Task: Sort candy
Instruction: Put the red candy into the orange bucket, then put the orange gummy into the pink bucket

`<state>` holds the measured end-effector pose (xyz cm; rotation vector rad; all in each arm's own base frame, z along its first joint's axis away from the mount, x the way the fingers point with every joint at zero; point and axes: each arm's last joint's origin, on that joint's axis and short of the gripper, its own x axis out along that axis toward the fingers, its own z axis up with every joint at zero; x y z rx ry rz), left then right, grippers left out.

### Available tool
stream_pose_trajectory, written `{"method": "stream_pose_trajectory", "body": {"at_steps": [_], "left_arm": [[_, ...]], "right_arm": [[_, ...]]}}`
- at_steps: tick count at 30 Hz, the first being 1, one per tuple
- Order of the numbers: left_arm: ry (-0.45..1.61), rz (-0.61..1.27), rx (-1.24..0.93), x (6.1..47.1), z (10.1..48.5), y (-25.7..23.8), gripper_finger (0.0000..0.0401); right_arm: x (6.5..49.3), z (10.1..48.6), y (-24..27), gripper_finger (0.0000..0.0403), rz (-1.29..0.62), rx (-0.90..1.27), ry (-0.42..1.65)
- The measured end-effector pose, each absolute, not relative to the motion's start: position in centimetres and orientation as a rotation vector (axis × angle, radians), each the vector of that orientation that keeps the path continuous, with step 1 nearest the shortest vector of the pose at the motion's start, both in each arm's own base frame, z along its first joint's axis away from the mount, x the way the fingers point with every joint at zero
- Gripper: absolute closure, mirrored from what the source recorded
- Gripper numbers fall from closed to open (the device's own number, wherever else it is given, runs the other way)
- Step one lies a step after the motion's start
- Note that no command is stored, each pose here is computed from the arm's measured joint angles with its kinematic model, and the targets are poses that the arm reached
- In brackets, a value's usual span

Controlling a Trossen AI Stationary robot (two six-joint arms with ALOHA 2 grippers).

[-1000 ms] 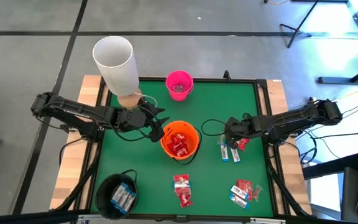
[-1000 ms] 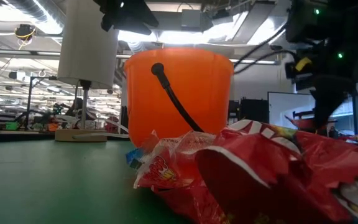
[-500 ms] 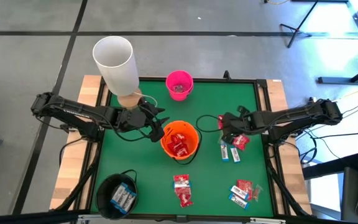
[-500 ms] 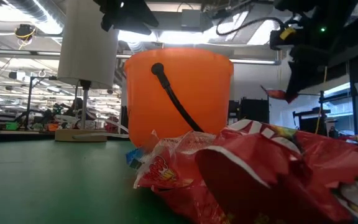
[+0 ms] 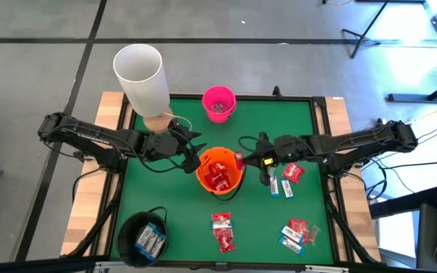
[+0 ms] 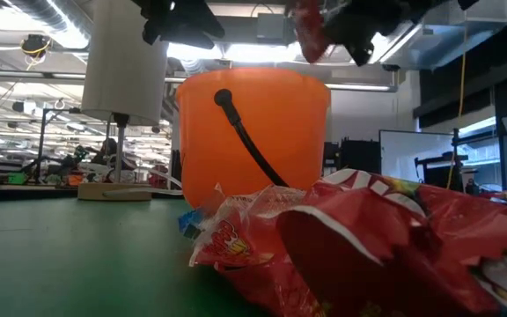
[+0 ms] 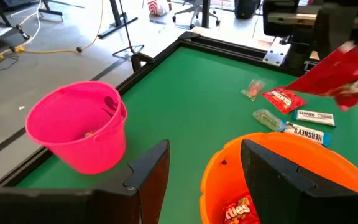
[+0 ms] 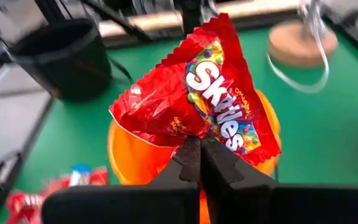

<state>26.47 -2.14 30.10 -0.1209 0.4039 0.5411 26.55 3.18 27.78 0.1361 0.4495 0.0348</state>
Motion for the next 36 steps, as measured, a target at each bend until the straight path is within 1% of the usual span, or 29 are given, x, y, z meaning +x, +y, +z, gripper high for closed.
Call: {"method": "stream_pose_trajectory", "body": {"at_steps": [4,10,15,20,23,31,34,36], "left_arm": [[0.403,0.541,-0.121,26.5,30.1,-2.1,0.0213],[0.398,0.541,-0.123,26.5,30.2,-2.1,0.0213],[0.399,0.54,-0.123,26.5,30.1,-2.1,0.0213],[0.399,0.541,-0.123,26.5,30.1,-2.1,0.0213],[0.399,0.541,-0.123,26.5,30.1,-2.1,0.0213],[0.4,0.541,-0.123,26.5,30.1,-2.1,0.0213],[0.405,0.541,-0.12,26.5,30.1,-2.1,0.0213],[0.404,0.541,-0.121,26.5,30.1,-2.1,0.0213]], "right_arm": [[27.7,27.5,3.4,0.0402,0.066,0.146,0.399],[29.4,25.5,3.7,0.0402,0.097,0.151,0.439],[29.9,24.5,3.8,0.0402,0.093,0.148,0.474],[29.9,24.6,3.7,0.0398,0.073,0.144,0.47],[29.9,24.6,3.6,0.0377,0.055,0.139,0.467],[29.6,24.7,3.6,0.0285,0.051,0.11,0.479],[28.8,25.3,3.3,0.0267,-0.012,0.085,0.537],[27.8,26.0,3.0,0.0264,-0.094,0.053,0.596]]}}
